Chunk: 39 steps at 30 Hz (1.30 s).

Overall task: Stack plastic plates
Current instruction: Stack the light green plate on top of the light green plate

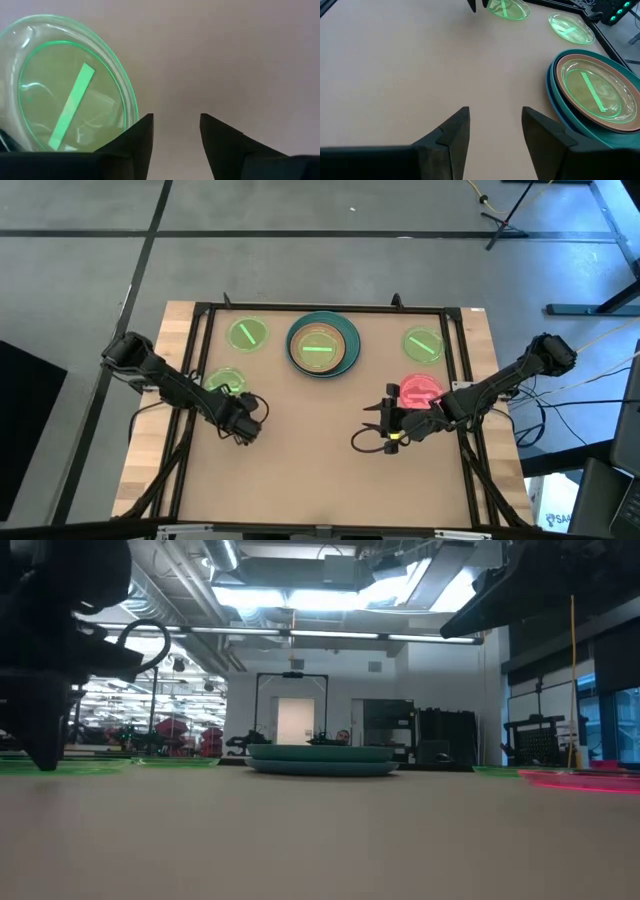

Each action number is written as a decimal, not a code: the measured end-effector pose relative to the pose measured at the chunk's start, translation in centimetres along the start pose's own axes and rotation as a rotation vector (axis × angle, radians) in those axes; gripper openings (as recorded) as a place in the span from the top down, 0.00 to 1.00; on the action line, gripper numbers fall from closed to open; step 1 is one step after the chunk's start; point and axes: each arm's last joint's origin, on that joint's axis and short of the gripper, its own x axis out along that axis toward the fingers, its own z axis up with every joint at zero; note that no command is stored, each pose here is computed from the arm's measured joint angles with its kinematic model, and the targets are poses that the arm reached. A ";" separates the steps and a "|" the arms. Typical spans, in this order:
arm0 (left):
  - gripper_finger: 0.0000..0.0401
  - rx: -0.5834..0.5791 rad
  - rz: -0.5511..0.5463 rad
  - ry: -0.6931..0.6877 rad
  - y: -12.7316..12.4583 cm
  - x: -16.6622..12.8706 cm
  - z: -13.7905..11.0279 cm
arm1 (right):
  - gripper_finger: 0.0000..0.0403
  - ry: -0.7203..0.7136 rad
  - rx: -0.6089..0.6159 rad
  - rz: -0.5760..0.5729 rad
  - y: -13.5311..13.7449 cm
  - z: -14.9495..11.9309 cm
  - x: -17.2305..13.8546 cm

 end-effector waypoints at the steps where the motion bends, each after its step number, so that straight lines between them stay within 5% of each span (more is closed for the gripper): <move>1: 0.62 0.010 -0.002 -0.001 0.0 -0.1 0.1 | 0.58 0.000 0.000 0.000 0.0 0.0 0.0; 9: 0.64 -0.004 0.140 0.022 1.2 -0.8 0.0 | 0.58 -0.001 -0.001 -0.009 0.0 0.0 0.0; 19: 0.65 -0.036 0.151 0.058 2.6 2.0 -0.4 | 0.58 -0.002 -0.001 -0.010 0.0 0.0 0.0; 33: 0.98 0.004 0.147 0.043 2.7 2.7 -0.5 | 0.58 -0.001 -0.001 -0.011 0.0 0.0 0.0; 39: 0.99 0.029 0.156 0.020 2.6 2.4 -0.2 | 0.58 -0.001 -0.001 -0.011 0.0 0.0 0.0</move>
